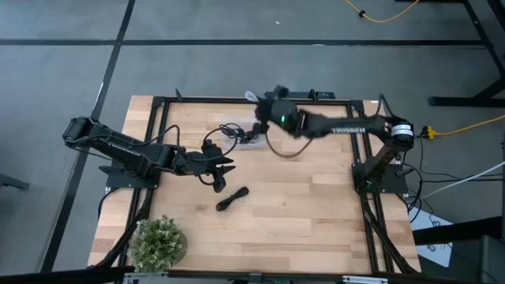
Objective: Pick and place USB-C Cables
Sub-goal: Put the white charger cable into the transparent bin, then put the black charger cable into the transparent bin
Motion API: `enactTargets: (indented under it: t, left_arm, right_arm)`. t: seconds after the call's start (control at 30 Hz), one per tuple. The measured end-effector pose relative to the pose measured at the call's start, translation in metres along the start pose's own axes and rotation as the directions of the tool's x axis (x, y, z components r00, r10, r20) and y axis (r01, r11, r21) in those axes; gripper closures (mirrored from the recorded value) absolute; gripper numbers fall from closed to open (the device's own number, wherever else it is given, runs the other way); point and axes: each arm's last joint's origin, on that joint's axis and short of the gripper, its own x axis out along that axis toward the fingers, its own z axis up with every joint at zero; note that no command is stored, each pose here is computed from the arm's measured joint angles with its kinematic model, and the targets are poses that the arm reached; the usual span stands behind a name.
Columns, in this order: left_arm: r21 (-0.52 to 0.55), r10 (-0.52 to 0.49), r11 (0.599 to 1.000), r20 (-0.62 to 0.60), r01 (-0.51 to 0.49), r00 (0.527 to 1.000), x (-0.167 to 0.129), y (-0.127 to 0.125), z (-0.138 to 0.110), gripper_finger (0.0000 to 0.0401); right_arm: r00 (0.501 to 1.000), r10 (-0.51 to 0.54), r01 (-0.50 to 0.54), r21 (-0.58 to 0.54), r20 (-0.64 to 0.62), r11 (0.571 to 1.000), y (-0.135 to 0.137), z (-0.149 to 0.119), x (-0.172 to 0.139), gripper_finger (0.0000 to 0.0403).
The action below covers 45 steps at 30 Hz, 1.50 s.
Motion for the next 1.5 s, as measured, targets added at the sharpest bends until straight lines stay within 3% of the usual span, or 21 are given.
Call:
enactTargets:
  t: [0.07,0.13,0.23,0.33,0.5,0.57,0.7,0.93,1.2,1.5]
  left_arm:
    - [0.005,0.005,1.0,-0.01,-0.005,1.0,0.0,0.0,-0.001,0.0296]
    - [0.011,0.01,1.0,-0.018,-0.01,1.0,0.0,0.001,-0.002,0.0296]
    - [0.012,0.012,1.0,-0.02,-0.012,1.0,0.0,0.001,-0.002,0.0296]
    - [0.012,0.02,1.0,-0.016,-0.02,1.0,0.0,0.001,-0.002,0.0296]
    - [0.012,0.042,0.999,-0.005,-0.042,0.999,0.0,0.002,-0.002,0.0296]
    - [0.012,0.043,0.999,-0.005,-0.043,0.999,0.0,0.002,-0.002,0.0296]
    - [0.011,0.042,0.999,-0.004,-0.042,0.999,0.0,0.002,-0.002,0.0296]
    - [0.01,0.042,0.999,-0.002,-0.042,0.999,0.0,0.002,-0.001,0.0296]
    - [0.01,0.038,0.999,-0.004,-0.038,0.999,0.0,0.002,-0.001,0.0296]
    - [0.014,0.039,0.999,-0.012,-0.038,0.999,0.0,0.002,-0.002,0.0296]
  right_arm:
    - [0.994,0.09,-0.097,0.111,0.068,0.989,-0.021,0.0,0.013,0.0363]
    - [0.978,0.167,-0.193,0.244,0.126,0.95,-0.041,-0.003,0.024,0.0363]
    - [0.918,0.305,-0.388,0.405,0.254,0.828,-0.072,-0.009,0.037,0.0363]
    - [0.849,0.392,-0.527,0.495,0.356,0.691,-0.096,-0.014,0.046,0.0363]
    - [0.782,0.504,-0.619,0.55,0.366,0.561,-0.105,-0.029,0.053,0.0363]
    - [0.773,0.559,-0.617,0.556,0.298,0.556,-0.101,-0.037,0.053,0.0363]
    - [0.791,0.599,-0.555,0.562,0.126,0.614,-0.09,-0.05,0.052,0.0363]
    - [0.773,0.626,-0.571,0.548,0.107,0.611,-0.067,-0.049,0.059,0.0356]
    - [0.748,0.653,-0.608,0.522,0.122,0.599,-0.031,-0.053,0.079,0.0299]
    - [0.739,0.664,-0.594,0.574,0.112,0.564,-0.042,-0.046,0.064,0.0271]
